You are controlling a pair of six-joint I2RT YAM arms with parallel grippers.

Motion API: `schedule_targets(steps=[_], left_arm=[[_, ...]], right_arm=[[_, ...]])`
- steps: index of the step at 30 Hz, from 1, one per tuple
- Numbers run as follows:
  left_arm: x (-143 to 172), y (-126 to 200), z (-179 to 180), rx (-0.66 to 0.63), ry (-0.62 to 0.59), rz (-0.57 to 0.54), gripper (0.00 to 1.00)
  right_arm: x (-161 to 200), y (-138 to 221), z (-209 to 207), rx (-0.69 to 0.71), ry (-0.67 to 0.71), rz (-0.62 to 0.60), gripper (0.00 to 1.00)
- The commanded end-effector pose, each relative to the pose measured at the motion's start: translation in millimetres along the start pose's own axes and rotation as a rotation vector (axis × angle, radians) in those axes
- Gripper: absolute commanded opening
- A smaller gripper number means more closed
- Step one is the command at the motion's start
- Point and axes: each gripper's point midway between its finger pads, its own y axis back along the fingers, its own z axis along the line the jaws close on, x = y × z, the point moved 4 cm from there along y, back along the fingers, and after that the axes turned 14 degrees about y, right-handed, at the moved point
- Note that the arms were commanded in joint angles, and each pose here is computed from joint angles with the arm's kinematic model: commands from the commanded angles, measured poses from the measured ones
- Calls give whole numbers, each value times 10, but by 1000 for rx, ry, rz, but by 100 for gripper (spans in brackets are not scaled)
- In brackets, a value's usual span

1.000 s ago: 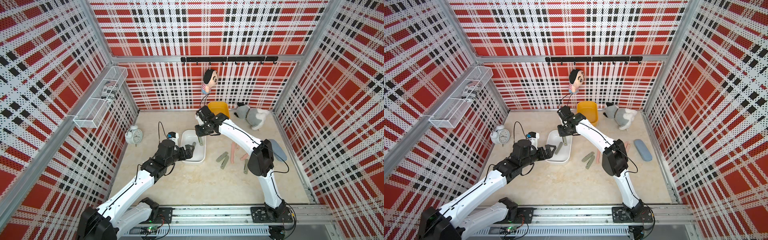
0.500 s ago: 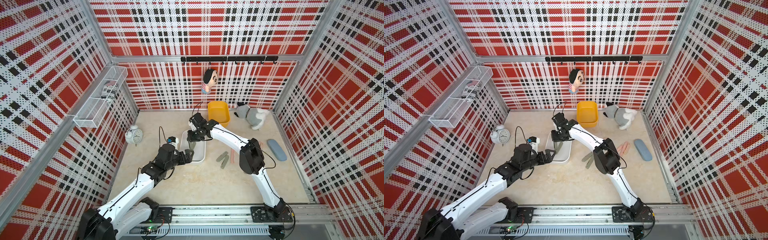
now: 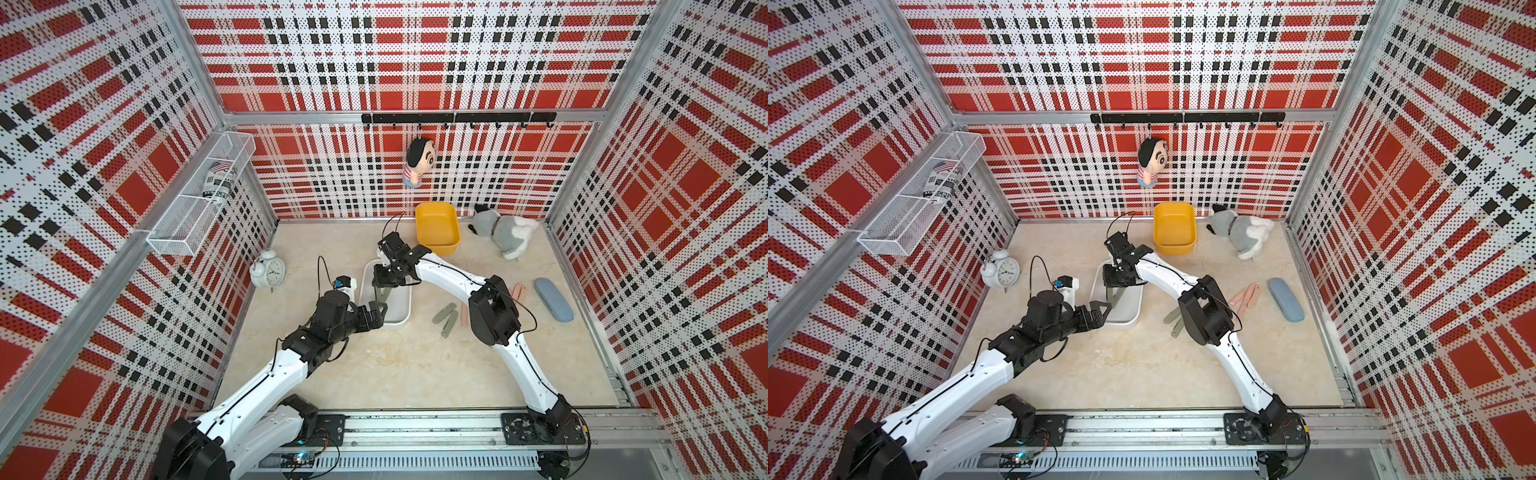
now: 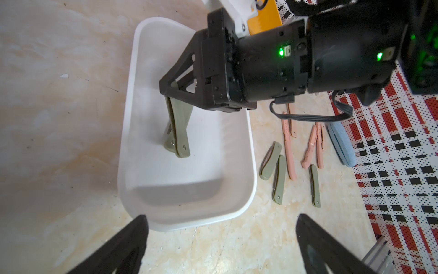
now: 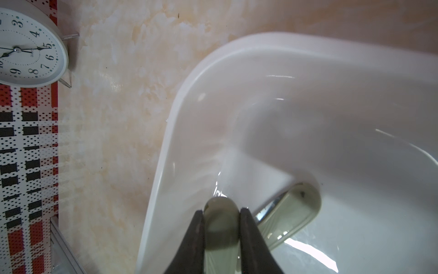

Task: Place the fruit knives into the storage box by color
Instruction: Place the fruit knife in the storage box.

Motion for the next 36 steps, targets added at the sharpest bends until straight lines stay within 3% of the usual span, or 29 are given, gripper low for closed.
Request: schedule_targets(steps=[1,11,20,23,28,36], left_arm=[[-36,13,-22,20,8,-21,99],[-46,31,-27,22,5,-28,99],[-47,43,-33,23,6,-32,99],[-54,51,-43,25,5,-33,99],[-111,118,-123,34,-6,-50,99],[-335,332,-477,63,-77,-104,99]], right_arm=[[-87,-87,-86,-21,-37,-26,20],[-107,-141,-113,-39,-57,-23,25],[-125,-86,-88,-44,-50,-30,48],[-164,-7,-41,-53,-36,-46,50],[-324,355,84,-64,9,-116,56],[-460,1307,28,5,57,-254,61]])
